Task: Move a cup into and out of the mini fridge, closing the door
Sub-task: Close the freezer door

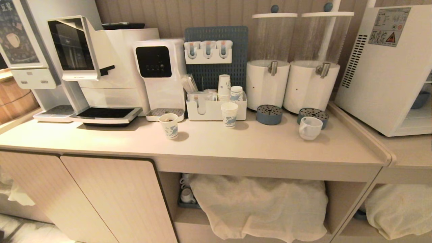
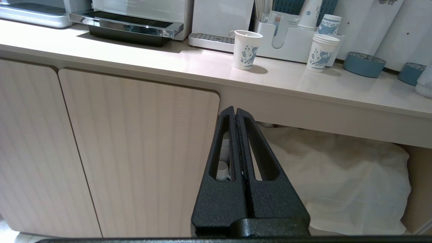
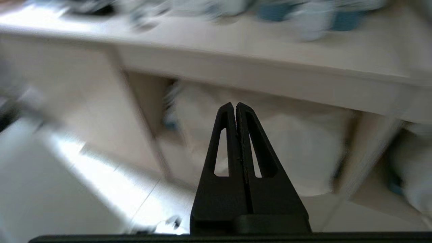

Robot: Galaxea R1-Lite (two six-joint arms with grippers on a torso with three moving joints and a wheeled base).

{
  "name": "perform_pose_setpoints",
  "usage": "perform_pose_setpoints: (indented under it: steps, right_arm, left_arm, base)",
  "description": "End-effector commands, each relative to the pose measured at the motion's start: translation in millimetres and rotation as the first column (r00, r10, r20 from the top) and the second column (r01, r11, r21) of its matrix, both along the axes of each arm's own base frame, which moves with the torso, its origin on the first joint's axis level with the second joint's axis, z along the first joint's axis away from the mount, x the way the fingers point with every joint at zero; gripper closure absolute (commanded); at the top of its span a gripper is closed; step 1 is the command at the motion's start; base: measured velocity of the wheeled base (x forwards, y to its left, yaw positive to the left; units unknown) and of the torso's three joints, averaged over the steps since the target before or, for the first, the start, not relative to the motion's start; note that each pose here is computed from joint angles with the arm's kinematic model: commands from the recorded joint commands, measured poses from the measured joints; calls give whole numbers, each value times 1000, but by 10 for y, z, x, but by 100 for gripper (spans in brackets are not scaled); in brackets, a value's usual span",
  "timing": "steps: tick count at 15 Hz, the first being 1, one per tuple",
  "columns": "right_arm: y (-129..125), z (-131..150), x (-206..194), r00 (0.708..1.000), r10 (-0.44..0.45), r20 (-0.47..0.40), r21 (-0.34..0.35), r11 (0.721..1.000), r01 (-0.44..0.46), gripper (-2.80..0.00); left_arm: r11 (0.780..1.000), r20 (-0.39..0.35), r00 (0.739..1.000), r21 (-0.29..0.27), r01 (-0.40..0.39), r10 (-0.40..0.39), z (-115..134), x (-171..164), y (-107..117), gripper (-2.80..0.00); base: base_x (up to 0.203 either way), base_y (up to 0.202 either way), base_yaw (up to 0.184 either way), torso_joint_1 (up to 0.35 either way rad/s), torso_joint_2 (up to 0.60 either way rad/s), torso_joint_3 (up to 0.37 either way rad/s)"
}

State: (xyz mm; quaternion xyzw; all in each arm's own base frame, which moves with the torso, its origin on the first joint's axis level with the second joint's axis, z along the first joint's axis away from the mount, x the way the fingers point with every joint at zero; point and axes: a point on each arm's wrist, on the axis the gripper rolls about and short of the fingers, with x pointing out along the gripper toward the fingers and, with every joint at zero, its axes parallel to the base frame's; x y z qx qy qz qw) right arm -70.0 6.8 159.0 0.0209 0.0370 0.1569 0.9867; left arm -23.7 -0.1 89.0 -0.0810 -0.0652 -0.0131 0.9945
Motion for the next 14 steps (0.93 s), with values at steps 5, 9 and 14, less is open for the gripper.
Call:
perform_pose_setpoints:
  steps: [5, 9, 14]
  right_arm:
    - [-87, -679, 424, 917, -378, 128, -4, 924, 382, 0]
    - [-65, -806, 431, 959, -280, 46, -102, 954, 283, 0]
    - [-66, -823, 435, 957, -288, 26, -76, 954, 289, 0]
  left_arm:
    - [1000, -34, 999, -1, 0, 0, -111, 29, 0, 0]
    - [1000, -34, 999, -1, 0, 0, -111, 29, 0, 0]
    - [1000, -34, 999, 1, 0, 0, -111, 29, 0, 0]
  base:
    - [0, 0, 0, 0, 0, 0]
    - [0, 0, 0, 0, 0, 0]
    - [0, 0, 0, 0, 0, 0]
